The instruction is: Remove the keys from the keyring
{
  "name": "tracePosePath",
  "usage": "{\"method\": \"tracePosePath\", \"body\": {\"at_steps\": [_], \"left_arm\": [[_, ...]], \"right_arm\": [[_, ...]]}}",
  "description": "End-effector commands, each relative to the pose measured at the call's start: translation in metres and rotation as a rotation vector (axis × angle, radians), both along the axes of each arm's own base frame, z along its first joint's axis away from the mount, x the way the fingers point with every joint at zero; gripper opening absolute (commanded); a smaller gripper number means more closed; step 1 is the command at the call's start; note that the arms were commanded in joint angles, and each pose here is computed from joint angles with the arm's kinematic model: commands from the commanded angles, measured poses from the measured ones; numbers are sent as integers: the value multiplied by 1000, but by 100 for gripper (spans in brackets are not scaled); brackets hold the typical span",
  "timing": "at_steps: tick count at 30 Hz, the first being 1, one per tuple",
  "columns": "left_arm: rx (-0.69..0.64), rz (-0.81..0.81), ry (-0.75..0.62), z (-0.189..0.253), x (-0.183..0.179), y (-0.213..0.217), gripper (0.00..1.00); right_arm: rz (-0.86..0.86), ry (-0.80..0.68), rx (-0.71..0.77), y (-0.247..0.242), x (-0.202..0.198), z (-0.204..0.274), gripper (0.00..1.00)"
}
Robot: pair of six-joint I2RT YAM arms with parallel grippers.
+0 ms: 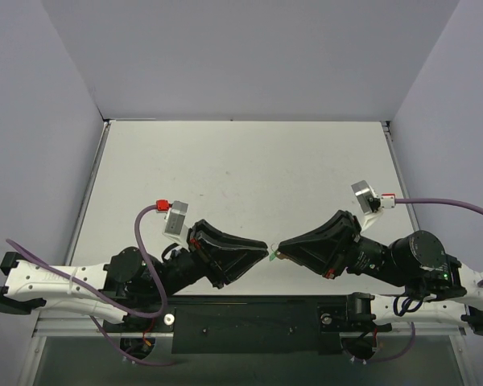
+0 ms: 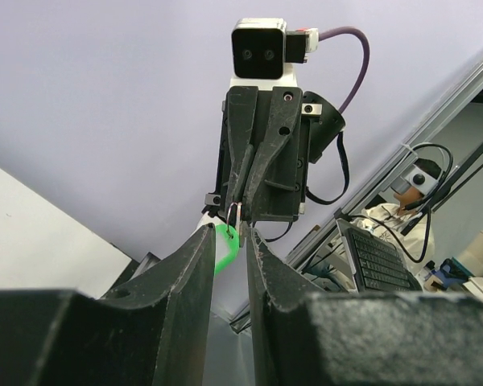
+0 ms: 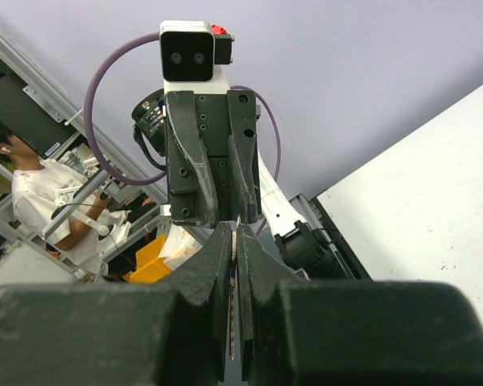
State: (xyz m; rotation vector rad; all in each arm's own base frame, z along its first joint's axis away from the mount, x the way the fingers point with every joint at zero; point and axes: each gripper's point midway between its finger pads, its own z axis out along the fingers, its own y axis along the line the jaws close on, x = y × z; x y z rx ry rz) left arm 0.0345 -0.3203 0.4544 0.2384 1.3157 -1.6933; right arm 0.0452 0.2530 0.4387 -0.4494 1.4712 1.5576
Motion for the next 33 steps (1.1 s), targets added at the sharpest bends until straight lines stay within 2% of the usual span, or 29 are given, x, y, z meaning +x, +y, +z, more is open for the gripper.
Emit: {"method": "tracePosePath", "body": {"at_steps": [1, 15, 19, 24, 28, 33], "left_arm": [[-84, 9, -5, 30, 1, 10, 32], [-94, 14, -10, 33, 1, 8, 30], [-92, 18, -10, 32, 2, 5, 25], [-91, 19, -13, 33, 2, 4, 7], [-89, 20, -14, 33, 2, 3, 0], [-55, 15, -18, 30, 1, 0, 0]], "right_arm": [[10, -14, 74, 1, -2, 20, 0], [21, -14, 73, 5, -3, 21, 0], [23, -16, 72, 5, -4, 21, 0], [24, -13, 64, 5, -4, 18, 0], [25, -13, 59, 5, -4, 17, 0], [27, -1, 23, 7, -4, 9, 0]]}}
